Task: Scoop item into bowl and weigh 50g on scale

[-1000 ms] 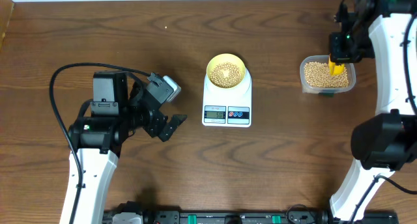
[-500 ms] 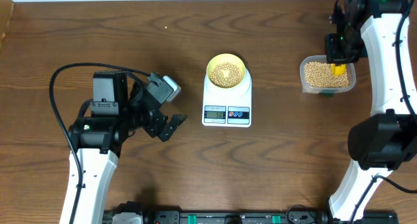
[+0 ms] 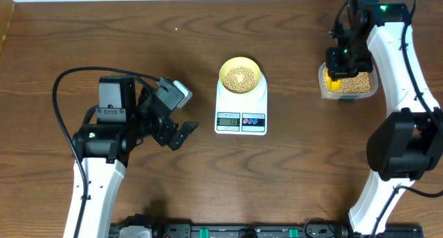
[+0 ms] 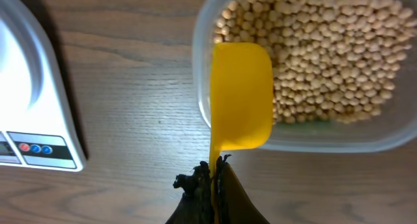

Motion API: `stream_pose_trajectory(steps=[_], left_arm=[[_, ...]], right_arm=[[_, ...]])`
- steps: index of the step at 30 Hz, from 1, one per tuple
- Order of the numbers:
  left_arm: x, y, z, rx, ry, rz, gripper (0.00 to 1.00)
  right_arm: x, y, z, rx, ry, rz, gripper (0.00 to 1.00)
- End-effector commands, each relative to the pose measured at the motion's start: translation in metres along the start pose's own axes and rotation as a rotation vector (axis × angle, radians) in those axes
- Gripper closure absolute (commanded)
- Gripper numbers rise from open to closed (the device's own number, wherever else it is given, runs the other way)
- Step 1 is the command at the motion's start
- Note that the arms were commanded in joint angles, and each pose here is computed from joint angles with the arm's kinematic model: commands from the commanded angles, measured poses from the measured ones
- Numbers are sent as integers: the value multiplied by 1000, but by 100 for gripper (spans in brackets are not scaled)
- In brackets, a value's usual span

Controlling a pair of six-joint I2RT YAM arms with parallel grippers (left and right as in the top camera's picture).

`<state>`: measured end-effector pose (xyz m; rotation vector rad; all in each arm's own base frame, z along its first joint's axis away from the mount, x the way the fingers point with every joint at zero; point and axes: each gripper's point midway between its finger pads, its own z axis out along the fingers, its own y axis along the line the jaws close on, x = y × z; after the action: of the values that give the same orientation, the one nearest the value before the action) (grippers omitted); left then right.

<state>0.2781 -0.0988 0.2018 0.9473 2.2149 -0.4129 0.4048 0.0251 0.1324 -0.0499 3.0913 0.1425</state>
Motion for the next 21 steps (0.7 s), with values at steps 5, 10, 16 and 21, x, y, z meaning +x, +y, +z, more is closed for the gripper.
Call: stream_pose_trajectory(steps=[5, 10, 16, 21], left_arm=[[2, -1, 2, 13, 1, 6, 1], [2, -1, 2, 13, 0, 6, 1], [2, -1, 2, 13, 0, 6, 0], [2, -1, 2, 13, 1, 6, 0]], right_arm=[[1, 5, -1, -22, 0, 15, 99], [6, -22, 2, 127, 19, 46, 99], [22, -38, 18, 148, 81, 90, 99], [23, -52, 19, 148, 79, 142, 99]])
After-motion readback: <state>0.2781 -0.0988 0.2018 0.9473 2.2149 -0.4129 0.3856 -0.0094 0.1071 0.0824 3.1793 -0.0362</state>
